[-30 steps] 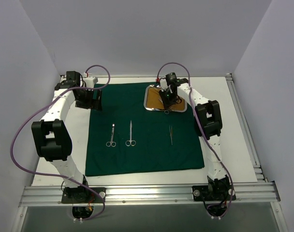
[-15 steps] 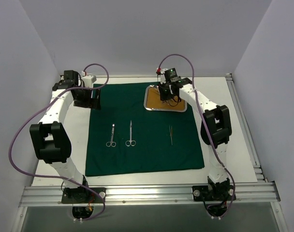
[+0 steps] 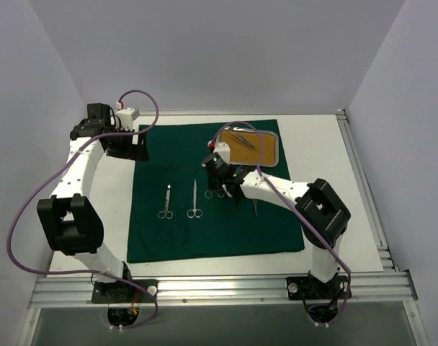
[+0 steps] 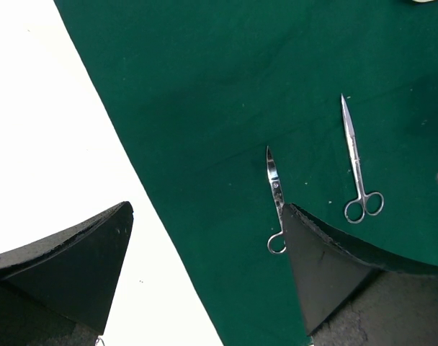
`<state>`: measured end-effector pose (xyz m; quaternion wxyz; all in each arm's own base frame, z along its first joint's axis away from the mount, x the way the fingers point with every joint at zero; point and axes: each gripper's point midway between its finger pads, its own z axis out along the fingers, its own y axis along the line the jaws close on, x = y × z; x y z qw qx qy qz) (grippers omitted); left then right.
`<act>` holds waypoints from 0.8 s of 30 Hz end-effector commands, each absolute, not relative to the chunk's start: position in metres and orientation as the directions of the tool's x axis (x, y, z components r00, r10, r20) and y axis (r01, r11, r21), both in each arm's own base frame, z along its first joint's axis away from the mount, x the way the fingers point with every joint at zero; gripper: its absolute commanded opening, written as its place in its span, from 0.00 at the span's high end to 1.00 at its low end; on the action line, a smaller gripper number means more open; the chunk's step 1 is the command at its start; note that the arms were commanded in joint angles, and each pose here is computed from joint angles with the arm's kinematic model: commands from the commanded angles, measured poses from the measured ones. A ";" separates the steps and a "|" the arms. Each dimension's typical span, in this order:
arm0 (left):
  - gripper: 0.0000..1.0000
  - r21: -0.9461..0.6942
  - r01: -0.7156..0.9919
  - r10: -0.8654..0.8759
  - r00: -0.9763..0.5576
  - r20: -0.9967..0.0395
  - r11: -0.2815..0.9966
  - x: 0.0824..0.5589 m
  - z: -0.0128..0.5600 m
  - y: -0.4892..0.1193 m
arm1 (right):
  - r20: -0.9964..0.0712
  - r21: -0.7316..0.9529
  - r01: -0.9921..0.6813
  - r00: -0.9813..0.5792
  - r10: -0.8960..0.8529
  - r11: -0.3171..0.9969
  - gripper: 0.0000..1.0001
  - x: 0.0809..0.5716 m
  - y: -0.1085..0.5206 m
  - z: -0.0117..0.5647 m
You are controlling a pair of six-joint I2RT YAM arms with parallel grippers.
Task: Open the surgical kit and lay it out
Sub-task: Place the medical item in the surgical kit.
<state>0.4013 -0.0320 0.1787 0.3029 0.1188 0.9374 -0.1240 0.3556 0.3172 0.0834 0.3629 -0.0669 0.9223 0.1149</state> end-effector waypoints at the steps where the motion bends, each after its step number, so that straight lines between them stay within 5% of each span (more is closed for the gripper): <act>1: 0.06 -0.174 0.319 0.133 -0.745 -0.653 0.932 0.401 0.201 -0.036 | -0.729 0.239 -0.030 -0.666 0.159 0.971 1.00 0.355 0.312 0.099; 8: 0.06 -0.185 0.327 0.131 -0.742 -0.657 0.927 0.400 0.202 -0.039 | -0.676 0.245 -0.030 -0.721 0.148 0.969 1.00 0.318 0.325 0.057; 24: 0.06 -0.191 0.322 0.126 -0.748 -0.652 0.927 0.401 0.198 -0.036 | -0.672 0.209 -0.079 -0.736 0.084 0.975 1.00 0.316 0.336 0.049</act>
